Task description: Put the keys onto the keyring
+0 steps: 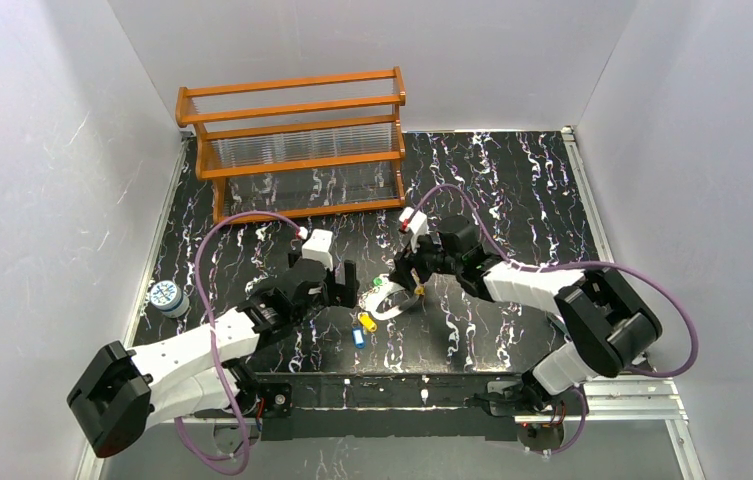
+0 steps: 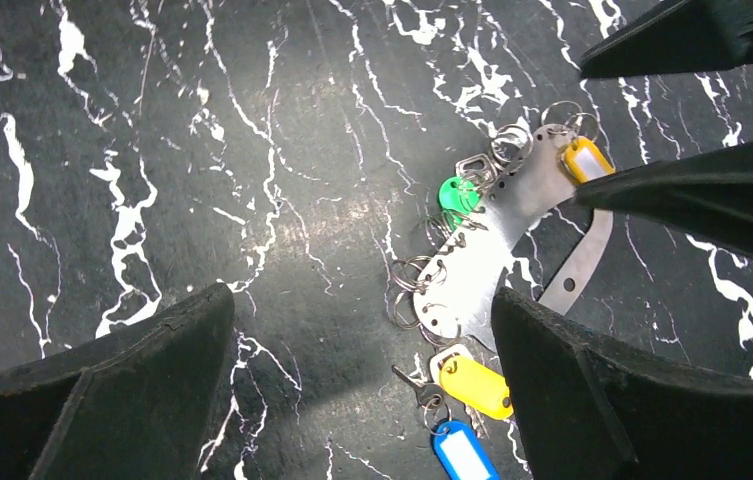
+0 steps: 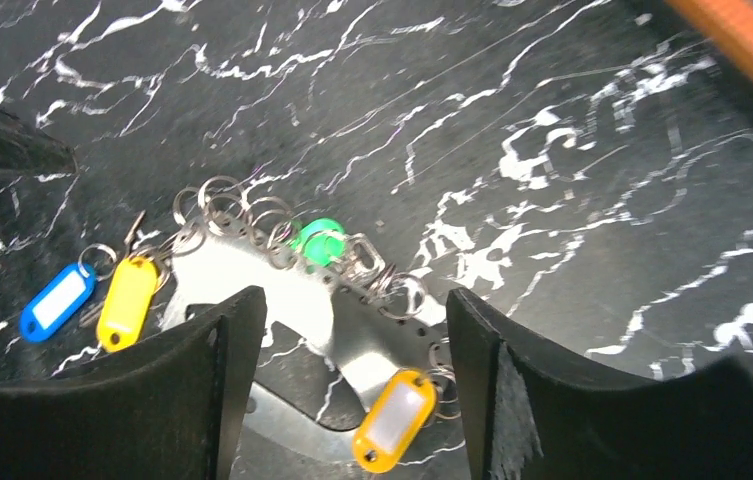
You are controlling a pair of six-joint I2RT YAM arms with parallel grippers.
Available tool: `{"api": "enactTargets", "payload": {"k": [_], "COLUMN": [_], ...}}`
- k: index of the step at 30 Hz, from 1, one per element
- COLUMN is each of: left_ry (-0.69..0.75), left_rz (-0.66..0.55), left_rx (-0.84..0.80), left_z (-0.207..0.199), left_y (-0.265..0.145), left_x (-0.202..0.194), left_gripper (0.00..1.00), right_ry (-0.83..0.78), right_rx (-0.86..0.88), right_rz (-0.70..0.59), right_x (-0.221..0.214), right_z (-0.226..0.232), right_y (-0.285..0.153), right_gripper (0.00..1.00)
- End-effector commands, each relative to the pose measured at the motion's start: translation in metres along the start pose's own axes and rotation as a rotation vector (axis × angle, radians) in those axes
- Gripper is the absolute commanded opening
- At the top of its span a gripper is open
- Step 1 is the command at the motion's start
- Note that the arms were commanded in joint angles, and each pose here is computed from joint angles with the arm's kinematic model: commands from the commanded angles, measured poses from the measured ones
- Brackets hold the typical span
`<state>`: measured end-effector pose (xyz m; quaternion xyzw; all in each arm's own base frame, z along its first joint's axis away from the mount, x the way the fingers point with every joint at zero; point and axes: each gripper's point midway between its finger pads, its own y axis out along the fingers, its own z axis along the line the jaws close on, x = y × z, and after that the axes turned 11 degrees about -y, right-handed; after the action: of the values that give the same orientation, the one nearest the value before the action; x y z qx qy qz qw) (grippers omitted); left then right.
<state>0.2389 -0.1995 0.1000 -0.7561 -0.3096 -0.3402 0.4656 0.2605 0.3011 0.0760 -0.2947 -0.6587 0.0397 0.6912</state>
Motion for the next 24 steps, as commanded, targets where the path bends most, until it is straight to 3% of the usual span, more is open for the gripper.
{"api": "enactTargets", "payload": {"k": [1,7,12,18,24], "left_ry": [-0.146,-0.259,-0.288,-0.32,-0.344], "left_rz": [-0.025,0.039,0.052,0.106,0.178], "left_rx": [0.087,0.056,0.05,0.085,0.021], "left_z": [0.011,0.019,0.021,0.03,0.02], "left_y": [0.003,0.014,0.017,0.022,0.028], "left_x": [0.013,0.006,0.006,-0.004,-0.019], "left_gripper": [0.98,0.98,0.98,0.98,0.98], "right_ry": [-0.03,0.19,0.495,0.587,0.681], "right_rx": [-0.183,-0.433,-0.671,-0.494,-0.239], "right_rz": [-0.115,-0.076,0.027,0.103,0.112], "right_x": [0.047,0.046,0.023,0.011,0.018], "right_z": [-0.033,-0.073,-0.111,-0.09,-0.054], "right_y": [-0.016,-0.037,-0.06,-0.041,-0.016], "right_gripper": [0.78,0.98,0.95,0.93,0.75]}}
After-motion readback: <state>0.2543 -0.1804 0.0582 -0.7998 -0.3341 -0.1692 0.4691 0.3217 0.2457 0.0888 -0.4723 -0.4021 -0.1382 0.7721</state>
